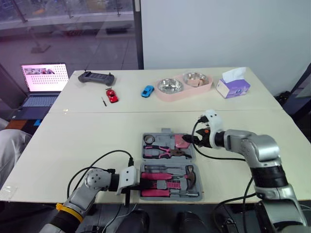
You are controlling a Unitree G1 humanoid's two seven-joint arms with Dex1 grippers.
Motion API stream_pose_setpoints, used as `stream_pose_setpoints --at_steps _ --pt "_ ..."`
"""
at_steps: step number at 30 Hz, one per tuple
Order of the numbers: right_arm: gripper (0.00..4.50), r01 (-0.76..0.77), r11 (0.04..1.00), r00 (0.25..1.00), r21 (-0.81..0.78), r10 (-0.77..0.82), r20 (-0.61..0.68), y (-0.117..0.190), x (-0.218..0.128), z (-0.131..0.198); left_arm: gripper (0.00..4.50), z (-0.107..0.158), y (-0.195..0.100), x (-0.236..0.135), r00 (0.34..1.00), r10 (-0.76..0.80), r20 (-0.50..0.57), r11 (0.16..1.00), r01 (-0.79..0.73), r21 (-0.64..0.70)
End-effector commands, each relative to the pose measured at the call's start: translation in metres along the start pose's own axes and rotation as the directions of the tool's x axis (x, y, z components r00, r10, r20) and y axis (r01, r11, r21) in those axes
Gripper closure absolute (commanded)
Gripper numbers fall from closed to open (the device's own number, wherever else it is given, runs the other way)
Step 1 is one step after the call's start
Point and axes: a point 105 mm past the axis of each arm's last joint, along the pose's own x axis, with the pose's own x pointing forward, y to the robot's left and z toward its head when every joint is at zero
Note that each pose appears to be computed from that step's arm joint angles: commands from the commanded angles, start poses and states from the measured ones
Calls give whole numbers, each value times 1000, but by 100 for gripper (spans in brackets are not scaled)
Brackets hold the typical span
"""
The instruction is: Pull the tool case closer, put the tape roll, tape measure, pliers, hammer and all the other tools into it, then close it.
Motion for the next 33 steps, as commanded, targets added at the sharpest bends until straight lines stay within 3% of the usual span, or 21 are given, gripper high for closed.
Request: stream_pose_setpoints --at_steps 1,11,19,28,33 --pt "14 -19 1000 1000 3 19 -11 1 12 2 450 -42 -7 -7 988 12 -155 994 -29 -106" --pt "14 -138 977 990 162 142 -13 13 33 -3 450 -40 2 -6 987 21 -160 996 -34 -77" --pt "14 -128 962 988 240 146 -58 8 50 -16 450 -42 1 -9 984 2 -179 998 -13 -56" --pt "14 -247 884 967 397 253 37 15 48 -2 450 -46 -1 -14 977 -18 -215 1000 14 -22" --pt "14 -312 862 949 399 307 78 24 42 8 450 -45 5 -18 974 -15 -227 1000 13 -7"
